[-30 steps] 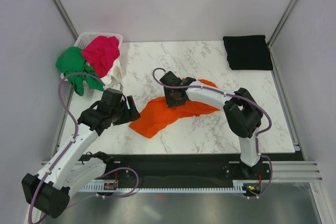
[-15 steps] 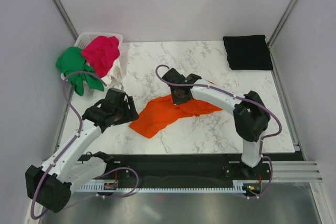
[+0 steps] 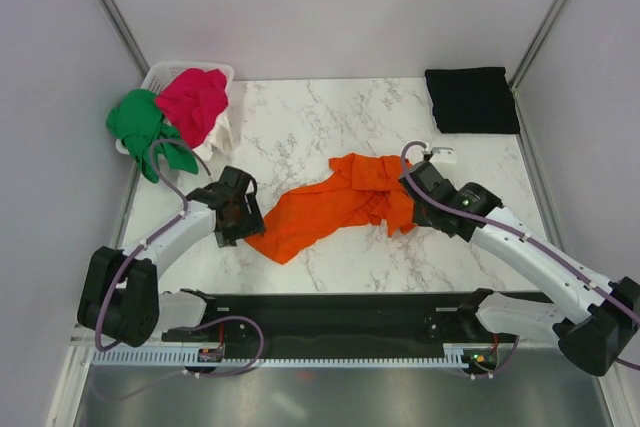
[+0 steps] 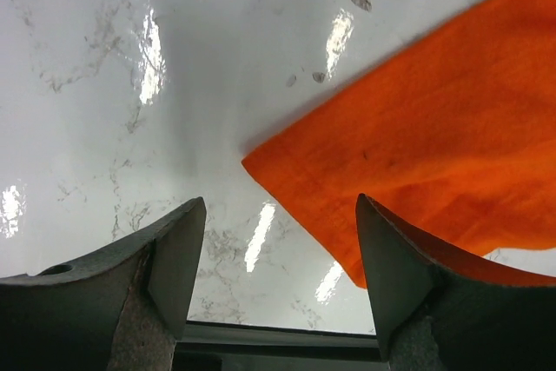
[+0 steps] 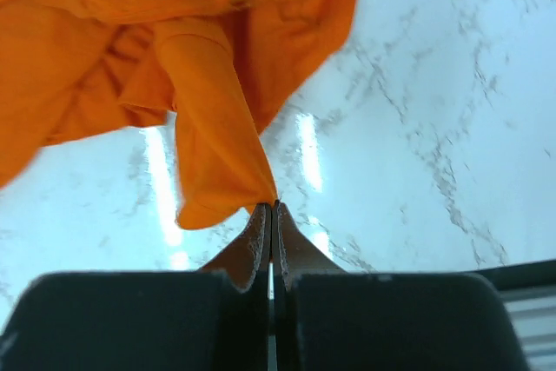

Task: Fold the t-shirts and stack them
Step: Flatten the tshirt out

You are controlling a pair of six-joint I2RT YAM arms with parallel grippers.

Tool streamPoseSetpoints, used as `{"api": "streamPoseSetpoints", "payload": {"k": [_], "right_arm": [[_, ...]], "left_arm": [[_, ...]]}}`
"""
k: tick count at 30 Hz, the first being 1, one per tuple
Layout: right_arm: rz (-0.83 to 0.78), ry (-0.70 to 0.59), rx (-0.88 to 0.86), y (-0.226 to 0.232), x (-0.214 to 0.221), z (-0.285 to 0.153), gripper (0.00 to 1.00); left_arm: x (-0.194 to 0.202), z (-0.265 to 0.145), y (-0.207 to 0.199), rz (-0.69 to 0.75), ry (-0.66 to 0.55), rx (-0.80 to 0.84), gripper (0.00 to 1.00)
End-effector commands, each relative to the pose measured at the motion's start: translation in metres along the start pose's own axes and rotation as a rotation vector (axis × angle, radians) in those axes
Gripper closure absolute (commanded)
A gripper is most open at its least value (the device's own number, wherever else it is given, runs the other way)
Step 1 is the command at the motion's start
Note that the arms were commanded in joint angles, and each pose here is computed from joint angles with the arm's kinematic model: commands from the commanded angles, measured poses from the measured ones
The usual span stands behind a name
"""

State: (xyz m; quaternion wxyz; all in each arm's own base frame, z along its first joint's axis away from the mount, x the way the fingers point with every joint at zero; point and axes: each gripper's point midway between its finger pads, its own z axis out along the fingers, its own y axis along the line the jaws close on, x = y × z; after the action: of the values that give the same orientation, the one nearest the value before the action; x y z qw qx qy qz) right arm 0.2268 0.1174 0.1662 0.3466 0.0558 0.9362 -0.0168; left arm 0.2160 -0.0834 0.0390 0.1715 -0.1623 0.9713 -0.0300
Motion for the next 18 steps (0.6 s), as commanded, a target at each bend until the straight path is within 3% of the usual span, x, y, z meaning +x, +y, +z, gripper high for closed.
{"api": "streamPoseSetpoints", "payload": {"k": [1,6,15,17,18], "right_arm": [[0.066,0.007,0.065,-0.023,0.013,0.003,1.0],[0.105,-0.025,0.069,-0.031,0.007,0.002,1.0],[0.094,-0.012,0.082,-0.04,0.012,0.006,1.0],[0.105,-0.021,0.078,-0.04,0.01,0.005,1.0],[0.102,-0.02,0.078,-0.04,0.01,0.006,1.0]], "left_arm": [[-0.019,0.011,-0.01,-0.068,-0.031,0.038,0.23],[-0.031,0.022,-0.017,-0.063,-0.003,0.03,0.24],[-0.022,0.046,-0.026,-0.017,0.118,0.027,0.37],[-0.019,0.047,-0.029,-0.015,0.138,0.042,0.45],[-0.02,0.047,-0.03,-0.007,0.137,0.047,0.56]]}}
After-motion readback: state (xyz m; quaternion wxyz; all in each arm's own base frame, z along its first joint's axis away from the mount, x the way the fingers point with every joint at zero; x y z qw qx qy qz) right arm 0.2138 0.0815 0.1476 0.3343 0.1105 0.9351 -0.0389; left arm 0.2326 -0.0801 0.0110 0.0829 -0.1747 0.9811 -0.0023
